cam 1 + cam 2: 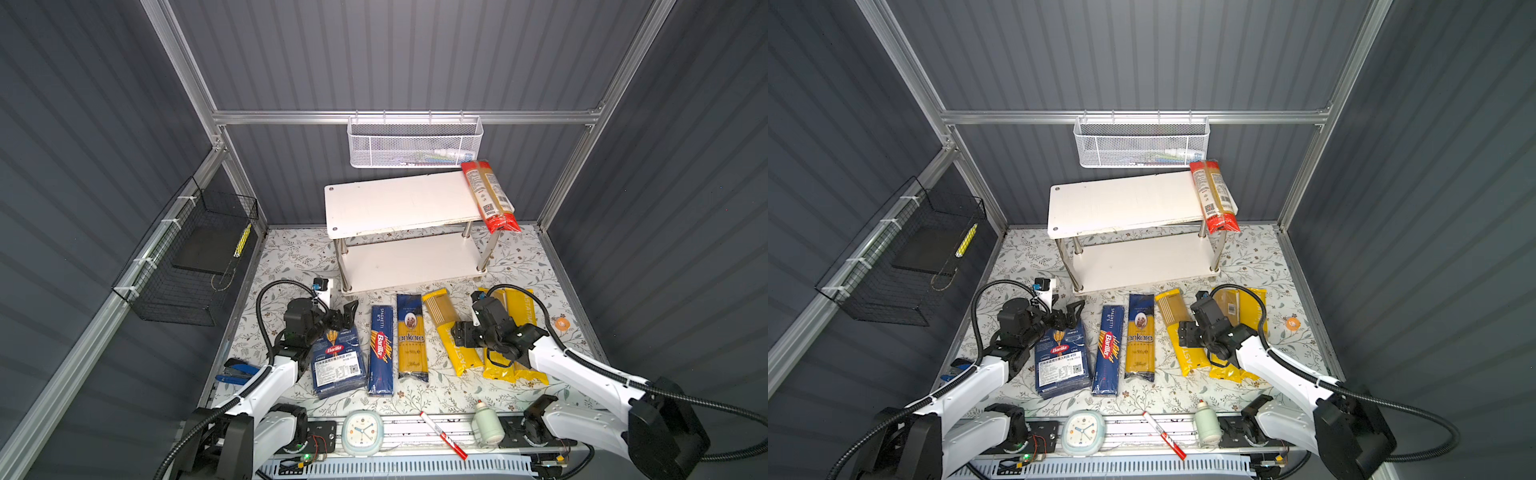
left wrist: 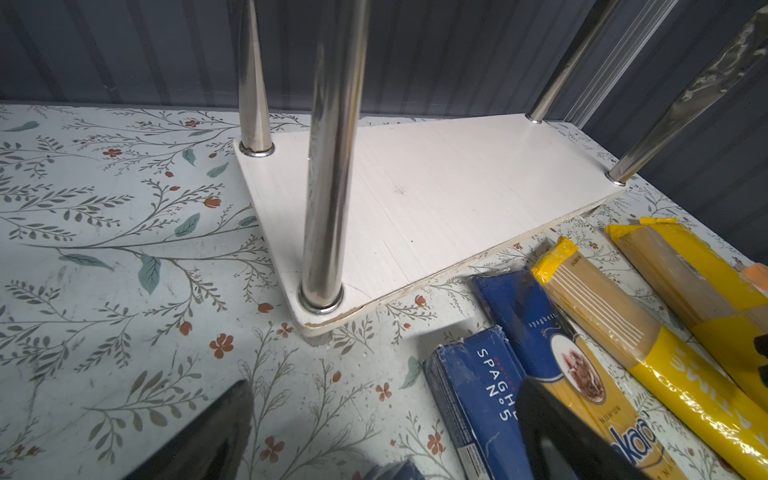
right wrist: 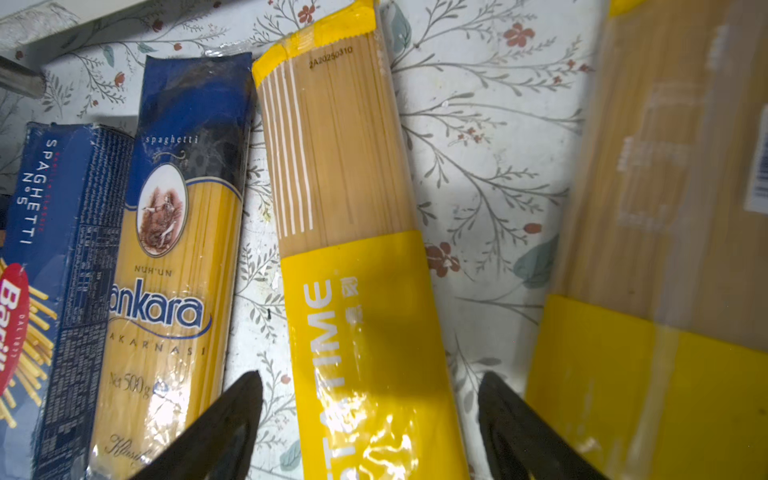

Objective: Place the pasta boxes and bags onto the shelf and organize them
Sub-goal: 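Lower the right gripper onto the Pastatime bag nearest the Ankara bag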

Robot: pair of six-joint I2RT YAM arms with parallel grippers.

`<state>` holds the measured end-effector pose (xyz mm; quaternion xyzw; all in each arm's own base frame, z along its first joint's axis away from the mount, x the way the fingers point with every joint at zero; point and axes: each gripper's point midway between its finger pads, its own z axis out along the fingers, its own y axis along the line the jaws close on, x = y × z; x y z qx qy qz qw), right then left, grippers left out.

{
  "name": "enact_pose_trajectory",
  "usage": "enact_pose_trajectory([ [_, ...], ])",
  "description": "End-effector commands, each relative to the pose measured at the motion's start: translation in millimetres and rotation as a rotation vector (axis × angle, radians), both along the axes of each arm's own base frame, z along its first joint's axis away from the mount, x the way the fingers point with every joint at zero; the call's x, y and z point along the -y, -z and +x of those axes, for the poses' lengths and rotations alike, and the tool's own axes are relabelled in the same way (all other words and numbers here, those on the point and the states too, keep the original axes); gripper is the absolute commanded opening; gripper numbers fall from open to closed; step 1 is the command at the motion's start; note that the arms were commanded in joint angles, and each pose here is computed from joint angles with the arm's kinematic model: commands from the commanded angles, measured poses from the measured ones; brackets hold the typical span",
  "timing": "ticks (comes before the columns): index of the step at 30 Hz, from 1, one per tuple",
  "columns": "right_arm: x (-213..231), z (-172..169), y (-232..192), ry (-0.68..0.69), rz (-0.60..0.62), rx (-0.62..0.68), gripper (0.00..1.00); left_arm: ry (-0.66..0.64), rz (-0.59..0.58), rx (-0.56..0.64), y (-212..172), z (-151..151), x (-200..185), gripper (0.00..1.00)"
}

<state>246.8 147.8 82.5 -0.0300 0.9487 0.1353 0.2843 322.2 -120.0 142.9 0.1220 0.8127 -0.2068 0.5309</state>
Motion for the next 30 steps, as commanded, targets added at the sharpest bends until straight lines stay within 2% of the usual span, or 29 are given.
enact_pose_trajectory([
  [1, 8, -11, -10, -0.012, -0.020, 0.005, 0.83, 0.010, -0.006, 0.025, -6, 0, 1, 0.99],
  [4, 7, -16, -10, -0.022, 0.012, 0.021, 0.84, 0.010, -0.007, 0.029, -7, -1, 1, 0.99],
  [9, -13, -27, -3, -0.145, 0.092, 0.017, 0.87, 0.010, -0.005, 0.019, -5, 1, 1, 0.99],
  [15, -5, -22, 3, -0.129, 0.043, 0.049, 0.90, 0.014, -0.003, 0.010, -4, 2, 2, 0.99],
  [19, -20, -18, 3, -0.204, 0.064, 0.055, 0.90, 0.010, -0.003, 0.006, -4, 3, 2, 0.99],
  [30, -16, -6, 43, -0.152, -0.080, -0.113, 0.95, 0.019, -0.001, -0.003, -2, 4, 4, 0.99],
])
